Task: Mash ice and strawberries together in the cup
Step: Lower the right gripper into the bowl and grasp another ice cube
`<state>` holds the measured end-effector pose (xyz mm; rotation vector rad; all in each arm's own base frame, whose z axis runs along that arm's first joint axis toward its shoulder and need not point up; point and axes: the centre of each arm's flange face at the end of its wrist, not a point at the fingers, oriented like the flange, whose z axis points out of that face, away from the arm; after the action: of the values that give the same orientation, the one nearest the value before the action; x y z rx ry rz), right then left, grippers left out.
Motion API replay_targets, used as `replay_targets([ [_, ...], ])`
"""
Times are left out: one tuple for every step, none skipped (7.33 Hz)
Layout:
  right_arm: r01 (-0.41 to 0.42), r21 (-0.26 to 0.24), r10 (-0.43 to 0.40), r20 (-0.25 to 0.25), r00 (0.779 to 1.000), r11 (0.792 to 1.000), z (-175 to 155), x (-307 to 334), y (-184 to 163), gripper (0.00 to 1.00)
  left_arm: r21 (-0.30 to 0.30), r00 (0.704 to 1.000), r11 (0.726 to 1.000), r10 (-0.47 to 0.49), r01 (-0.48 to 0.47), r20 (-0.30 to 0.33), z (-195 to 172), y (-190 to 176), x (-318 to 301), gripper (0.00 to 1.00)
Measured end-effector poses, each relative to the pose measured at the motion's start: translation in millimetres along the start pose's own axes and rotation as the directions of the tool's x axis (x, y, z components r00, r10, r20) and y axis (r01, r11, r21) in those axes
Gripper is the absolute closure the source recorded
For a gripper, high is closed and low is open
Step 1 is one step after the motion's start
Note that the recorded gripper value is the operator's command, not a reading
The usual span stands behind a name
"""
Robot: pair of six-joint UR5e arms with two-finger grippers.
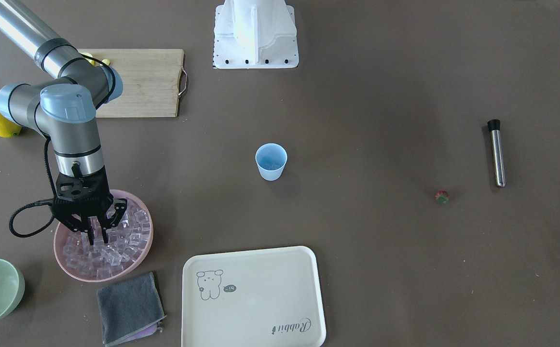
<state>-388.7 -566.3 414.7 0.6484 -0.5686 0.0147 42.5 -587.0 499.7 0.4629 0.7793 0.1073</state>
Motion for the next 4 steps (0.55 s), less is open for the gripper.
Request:
replay_targets([
  [-0.008, 0.001, 0.008, -0.001, 1.000, 1.000, -2, 5, -4, 1.00, 0.000, 1.000, 1.000, 0.000, 0.000, 0.000, 0, 0, 0, 0.02],
  [-0.020, -0.002, 0.020, 0.005, 1.000, 1.000, -7, 11, -12, 1.00, 0.000, 1.000, 1.000, 0.000, 0.000, 0.000, 0, 0, 0, 0.02],
  [-0.033, -0.011, 0.033, 0.020, 0.999, 0.999, -19, 14, -23, 1.00, 0.002, 1.000, 1.000, 0.001, -0.001, -0.001, -1, 0, 1, 0.02],
  [-0.041, -0.021, 0.042, 0.036, 0.998, 0.999, -36, 12, -32, 1.00, 0.004, 1.000, 1.000, 0.002, -0.002, -0.002, -2, 1, 1, 0.02],
])
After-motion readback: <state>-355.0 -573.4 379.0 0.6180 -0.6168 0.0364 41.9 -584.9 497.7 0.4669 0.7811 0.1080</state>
